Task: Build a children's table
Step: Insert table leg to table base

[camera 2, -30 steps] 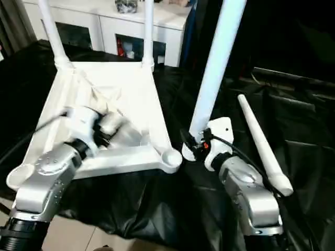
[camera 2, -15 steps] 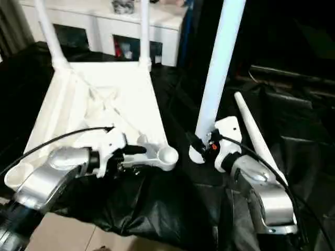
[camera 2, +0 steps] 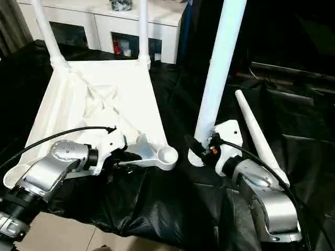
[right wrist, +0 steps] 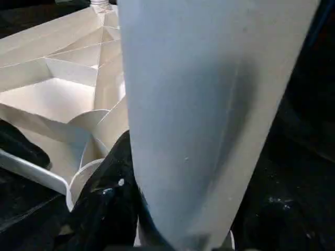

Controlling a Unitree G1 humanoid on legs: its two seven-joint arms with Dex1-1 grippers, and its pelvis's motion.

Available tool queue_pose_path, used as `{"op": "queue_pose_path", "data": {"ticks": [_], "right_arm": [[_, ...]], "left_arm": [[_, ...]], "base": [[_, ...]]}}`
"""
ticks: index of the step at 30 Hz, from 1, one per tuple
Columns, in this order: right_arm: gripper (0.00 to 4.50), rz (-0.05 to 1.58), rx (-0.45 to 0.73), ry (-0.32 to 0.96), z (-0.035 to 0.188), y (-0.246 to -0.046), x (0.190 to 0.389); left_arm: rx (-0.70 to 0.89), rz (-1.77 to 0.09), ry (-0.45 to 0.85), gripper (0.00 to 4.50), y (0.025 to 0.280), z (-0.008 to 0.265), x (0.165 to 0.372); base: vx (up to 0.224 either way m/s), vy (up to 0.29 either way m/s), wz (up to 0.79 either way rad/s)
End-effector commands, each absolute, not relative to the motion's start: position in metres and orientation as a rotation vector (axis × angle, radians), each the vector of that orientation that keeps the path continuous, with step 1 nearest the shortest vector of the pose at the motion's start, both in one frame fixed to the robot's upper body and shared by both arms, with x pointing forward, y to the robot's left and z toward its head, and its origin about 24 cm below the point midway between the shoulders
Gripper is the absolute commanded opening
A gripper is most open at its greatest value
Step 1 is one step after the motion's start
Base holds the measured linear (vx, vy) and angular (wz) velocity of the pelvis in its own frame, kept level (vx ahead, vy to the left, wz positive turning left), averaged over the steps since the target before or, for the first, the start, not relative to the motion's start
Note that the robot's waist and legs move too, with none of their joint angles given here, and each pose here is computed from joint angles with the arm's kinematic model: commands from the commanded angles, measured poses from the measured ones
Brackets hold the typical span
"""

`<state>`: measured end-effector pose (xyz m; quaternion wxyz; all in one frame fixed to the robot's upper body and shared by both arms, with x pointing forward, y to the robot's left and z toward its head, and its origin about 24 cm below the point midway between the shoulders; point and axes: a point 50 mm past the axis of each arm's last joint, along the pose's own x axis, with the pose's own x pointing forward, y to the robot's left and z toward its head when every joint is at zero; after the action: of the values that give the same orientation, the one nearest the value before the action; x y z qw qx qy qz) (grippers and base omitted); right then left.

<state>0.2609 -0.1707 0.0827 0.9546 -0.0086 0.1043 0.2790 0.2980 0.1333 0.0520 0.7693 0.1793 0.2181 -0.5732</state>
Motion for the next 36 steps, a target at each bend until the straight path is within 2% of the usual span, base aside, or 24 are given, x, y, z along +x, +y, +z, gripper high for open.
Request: {"op": "queue_pose_path", "data": {"ticks": [1,3,6,7,11,14,20,24,36], "right_arm": [[1.88,0.573,-0.019,0.196,0.088,-0.169,0.262],[1.88,0.579,-0.019,0.194,0.088,-0.168,0.263],[1.88,0.597,-0.015,0.186,0.09,-0.165,0.265],[1.88,0.6,-0.014,0.185,0.09,-0.165,0.265],[1.88,0.633,0.001,0.178,0.092,-0.162,0.267],[1.88,0.678,0.034,0.169,0.097,-0.157,0.268],[1.88,0.811,0.074,0.215,0.099,-0.144,0.274],[1.88,0.843,0.057,0.277,0.09,-0.138,0.281],[1.88,0.871,0.048,0.34,0.07,-0.125,0.296]], "left_arm": [[0.427,-1.217,0.508,1.25,0.138,0.047,0.3],[0.438,-1.212,0.514,0.93,0.139,0.046,0.301],[0.434,-1.206,0.519,0.87,0.141,0.046,0.302],[0.433,-1.207,0.519,0.65,0.141,0.047,0.302],[0.43,-1.223,0.523,0.45,0.141,0.047,0.301],[0.435,-1.235,0.534,0.08,0.142,0.046,0.301],[0.456,-1.256,0.556,0.0,0.143,0.044,0.301],[0.473,-1.265,0.557,0.0,0.141,0.046,0.302],[0.465,-1.301,0.508,0.0,0.135,0.053,0.305]], "base": [[0.0,0.0,0.0],[0.0,0.0,0.0],[0.0,0.0,0.0],[0.0,0.0,0.0],[0.0,0.0,0.0],[0.0,0.0,0.0],[0.0,0.0,0.0],[0.0,0.0,0.0],[0.0,0.0,0.0]]}}
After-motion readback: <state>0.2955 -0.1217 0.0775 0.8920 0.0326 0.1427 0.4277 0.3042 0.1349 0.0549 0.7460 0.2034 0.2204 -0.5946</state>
